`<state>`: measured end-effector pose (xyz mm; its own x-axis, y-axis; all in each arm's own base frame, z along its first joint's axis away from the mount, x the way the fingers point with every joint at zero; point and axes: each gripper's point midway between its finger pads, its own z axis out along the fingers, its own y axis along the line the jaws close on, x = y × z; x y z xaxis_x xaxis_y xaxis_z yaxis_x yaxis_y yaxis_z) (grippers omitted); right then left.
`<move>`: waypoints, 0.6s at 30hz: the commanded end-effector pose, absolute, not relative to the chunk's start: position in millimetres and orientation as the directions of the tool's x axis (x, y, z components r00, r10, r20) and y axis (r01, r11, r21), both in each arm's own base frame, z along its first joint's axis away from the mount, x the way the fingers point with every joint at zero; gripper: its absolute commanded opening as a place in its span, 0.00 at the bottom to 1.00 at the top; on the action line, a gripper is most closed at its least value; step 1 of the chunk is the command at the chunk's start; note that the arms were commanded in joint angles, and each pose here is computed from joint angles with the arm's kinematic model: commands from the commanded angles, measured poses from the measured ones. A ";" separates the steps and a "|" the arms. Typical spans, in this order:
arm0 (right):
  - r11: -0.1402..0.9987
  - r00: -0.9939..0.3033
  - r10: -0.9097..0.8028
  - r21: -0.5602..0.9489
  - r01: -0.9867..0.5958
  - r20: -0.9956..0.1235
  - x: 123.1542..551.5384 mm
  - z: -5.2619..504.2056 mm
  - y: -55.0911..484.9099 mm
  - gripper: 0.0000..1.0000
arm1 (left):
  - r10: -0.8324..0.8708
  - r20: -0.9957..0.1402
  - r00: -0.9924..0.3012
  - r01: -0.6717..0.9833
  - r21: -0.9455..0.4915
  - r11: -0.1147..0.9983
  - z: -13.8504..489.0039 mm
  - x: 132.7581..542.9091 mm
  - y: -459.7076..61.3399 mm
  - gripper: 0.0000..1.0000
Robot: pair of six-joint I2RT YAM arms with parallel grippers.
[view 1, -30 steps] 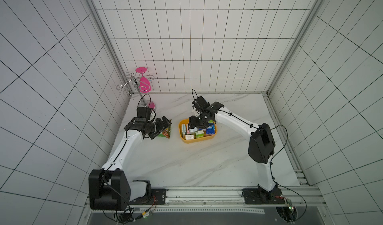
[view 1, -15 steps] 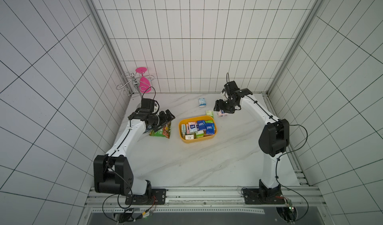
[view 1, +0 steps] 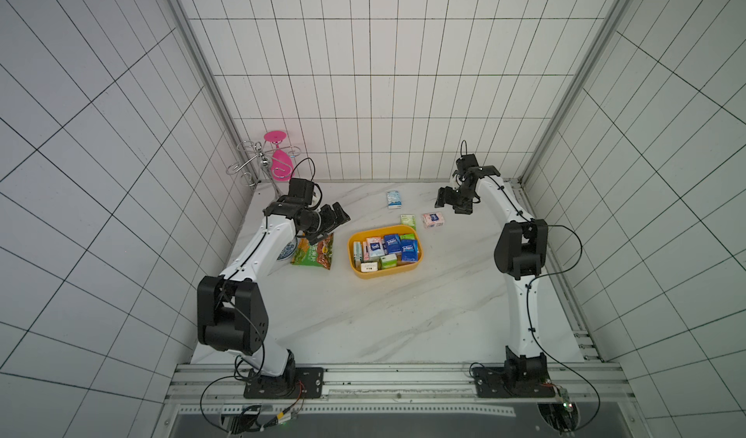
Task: Put the pocket tissues into the storage box
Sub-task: Pick up the pocket tissues from the center of the board.
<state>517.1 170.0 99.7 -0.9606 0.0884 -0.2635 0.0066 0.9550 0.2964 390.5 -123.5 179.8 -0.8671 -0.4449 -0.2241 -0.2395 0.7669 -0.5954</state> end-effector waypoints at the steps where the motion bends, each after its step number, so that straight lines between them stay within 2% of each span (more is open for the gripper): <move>1: 0.919 -0.938 0.291 0.326 0.221 -0.186 512.0 106.2 166.1 0.84 | -0.472 -0.252 -0.845 -0.243 -0.605 0.758 188.1 403.5 -123.7 0.97; 3: 0.867 -0.900 0.417 0.351 0.353 -0.125 503.4 100.7 165.6 0.84 | -0.477 -0.259 -0.840 -0.248 -0.598 0.762 187.6 406.2 -122.0 0.98; 7: 0.695 -0.766 0.643 0.444 0.566 -0.030 493.1 89.9 175.8 0.85 | -0.495 -0.262 -0.828 -0.263 -0.599 0.756 184.3 407.9 -119.8 0.97; 11: 0.471 -0.590 0.787 0.440 0.765 0.183 484.4 62.1 185.9 0.86 | -0.519 -0.262 -0.814 -0.274 -0.614 0.740 181.4 402.8 -118.3 0.97; 13: 0.437 -0.573 0.790 0.455 0.776 0.219 494.1 59.8 194.5 0.85 | -0.525 -0.270 -0.807 -0.275 -0.615 0.739 180.9 398.9 -116.1 0.98; 16: 0.469 -0.589 0.790 0.450 0.760 0.171 503.5 71.3 195.3 0.85 | -0.531 -0.283 -0.799 -0.278 -0.608 0.743 180.8 390.5 -110.7 0.97; 18: 0.451 -0.564 0.811 0.445 0.773 0.158 507.0 74.8 192.4 0.85 | -0.542 -0.285 -0.790 -0.290 -0.605 0.741 178.9 385.2 -104.0 0.97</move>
<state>493.1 186.7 57.0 -0.6264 0.7647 0.1512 0.7408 0.5236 0.4208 384.6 -112.8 165.6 -0.8230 -0.5196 -0.2297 -0.3049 0.7451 -0.5931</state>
